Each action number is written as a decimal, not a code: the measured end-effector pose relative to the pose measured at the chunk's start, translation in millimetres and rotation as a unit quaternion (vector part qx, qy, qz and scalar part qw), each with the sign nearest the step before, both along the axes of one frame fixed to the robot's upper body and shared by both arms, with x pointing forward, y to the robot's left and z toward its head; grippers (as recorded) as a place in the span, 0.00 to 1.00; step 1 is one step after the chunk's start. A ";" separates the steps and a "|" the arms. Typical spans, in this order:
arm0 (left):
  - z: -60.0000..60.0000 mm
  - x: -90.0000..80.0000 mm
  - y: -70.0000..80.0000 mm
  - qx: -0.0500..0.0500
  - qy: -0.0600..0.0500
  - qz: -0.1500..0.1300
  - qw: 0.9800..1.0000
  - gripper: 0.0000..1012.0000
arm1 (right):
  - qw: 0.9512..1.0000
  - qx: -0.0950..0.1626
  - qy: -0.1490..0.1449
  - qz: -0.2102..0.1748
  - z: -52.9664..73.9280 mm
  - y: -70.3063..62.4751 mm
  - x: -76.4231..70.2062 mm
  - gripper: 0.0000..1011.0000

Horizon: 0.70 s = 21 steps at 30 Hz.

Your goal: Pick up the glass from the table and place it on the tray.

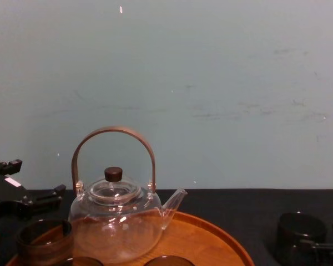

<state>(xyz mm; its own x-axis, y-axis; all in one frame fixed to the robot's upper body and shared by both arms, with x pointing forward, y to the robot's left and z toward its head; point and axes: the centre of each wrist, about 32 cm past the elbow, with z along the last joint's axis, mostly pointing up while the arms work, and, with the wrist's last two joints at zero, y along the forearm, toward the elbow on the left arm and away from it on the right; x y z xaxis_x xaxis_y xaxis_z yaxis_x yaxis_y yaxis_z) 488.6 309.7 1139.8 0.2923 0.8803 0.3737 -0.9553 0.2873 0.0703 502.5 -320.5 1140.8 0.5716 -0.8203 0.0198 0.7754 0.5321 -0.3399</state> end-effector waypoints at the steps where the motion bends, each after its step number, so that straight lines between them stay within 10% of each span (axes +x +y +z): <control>1: 0.0 0.0 0.0 0.000 0.000 0.000 1.000 0.99 | 1.000 -0.001 0.000 0.000 -0.2 0.8 1.3 0.99; 21: 0.0 0.0 0.0 0.000 0.000 0.000 1.000 0.99 | 1.000 -0.006 0.004 0.000 -6.2 14.0 25.2 0.99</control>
